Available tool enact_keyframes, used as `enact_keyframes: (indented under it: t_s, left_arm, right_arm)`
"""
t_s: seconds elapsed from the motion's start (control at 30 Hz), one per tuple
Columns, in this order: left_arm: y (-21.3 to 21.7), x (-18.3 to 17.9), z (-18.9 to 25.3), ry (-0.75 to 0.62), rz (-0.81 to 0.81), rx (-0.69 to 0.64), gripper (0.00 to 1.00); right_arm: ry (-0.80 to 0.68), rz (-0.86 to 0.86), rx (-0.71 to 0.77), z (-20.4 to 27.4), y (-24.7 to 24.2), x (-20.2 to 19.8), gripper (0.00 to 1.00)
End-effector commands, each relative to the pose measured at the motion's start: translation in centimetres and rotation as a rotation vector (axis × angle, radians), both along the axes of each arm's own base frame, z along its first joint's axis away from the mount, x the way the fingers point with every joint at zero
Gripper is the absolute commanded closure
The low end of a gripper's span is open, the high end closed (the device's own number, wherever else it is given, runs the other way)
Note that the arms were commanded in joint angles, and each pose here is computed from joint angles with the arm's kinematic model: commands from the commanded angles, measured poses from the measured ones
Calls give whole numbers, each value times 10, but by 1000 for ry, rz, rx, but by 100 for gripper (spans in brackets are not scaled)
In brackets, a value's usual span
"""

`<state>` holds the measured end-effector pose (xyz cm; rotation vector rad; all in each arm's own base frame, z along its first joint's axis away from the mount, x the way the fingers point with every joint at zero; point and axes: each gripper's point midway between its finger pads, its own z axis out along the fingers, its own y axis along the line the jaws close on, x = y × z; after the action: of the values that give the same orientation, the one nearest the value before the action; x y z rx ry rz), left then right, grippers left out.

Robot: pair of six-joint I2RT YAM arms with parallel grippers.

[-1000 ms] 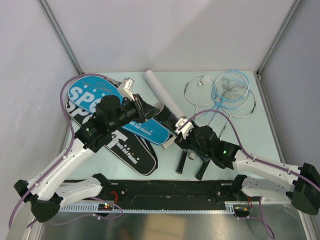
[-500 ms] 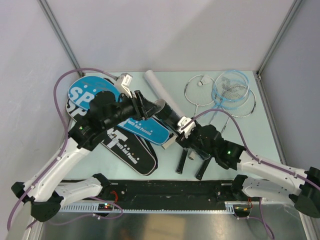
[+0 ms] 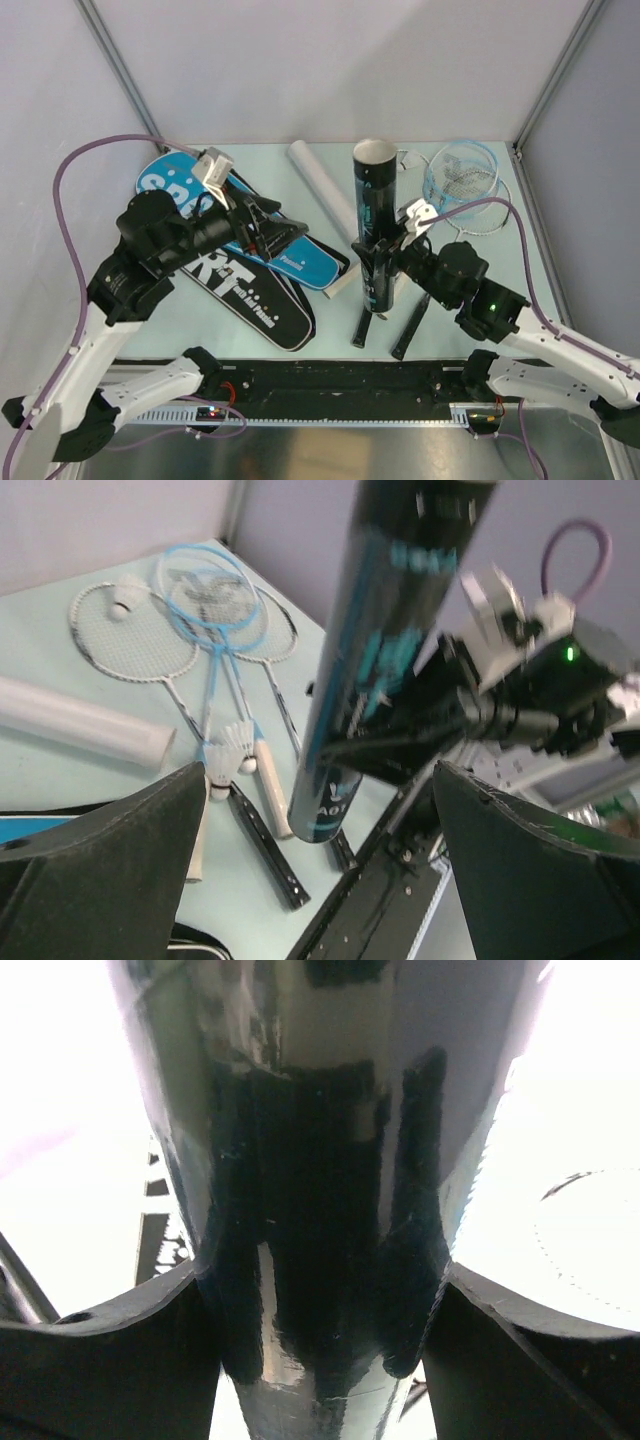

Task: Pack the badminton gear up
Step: Place the shuttle tube at the center of the board.

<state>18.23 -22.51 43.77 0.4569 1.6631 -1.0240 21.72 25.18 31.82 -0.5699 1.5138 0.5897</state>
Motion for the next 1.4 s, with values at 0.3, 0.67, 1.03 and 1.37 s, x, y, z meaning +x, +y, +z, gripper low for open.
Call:
enact_keyframes:
  t_s: [0.3,0.67,1.03,1.37]
  left_arm:
    - [-47,-52,-84,131,-420,139,0]
    - [-74,-49,-99,149,-511,117,0]
    - [-100,-31,-121,275,-530,116,14]
    - [-96,-15,-99,311,-418,39,45]
  right_arm:
    - [216,131,640,133,24,-20,74]
    - [279,223,656,129,42,-11,70]
    - [359,323,666,118,61,1,69]
    - [385,266,655,106,51,19,58]
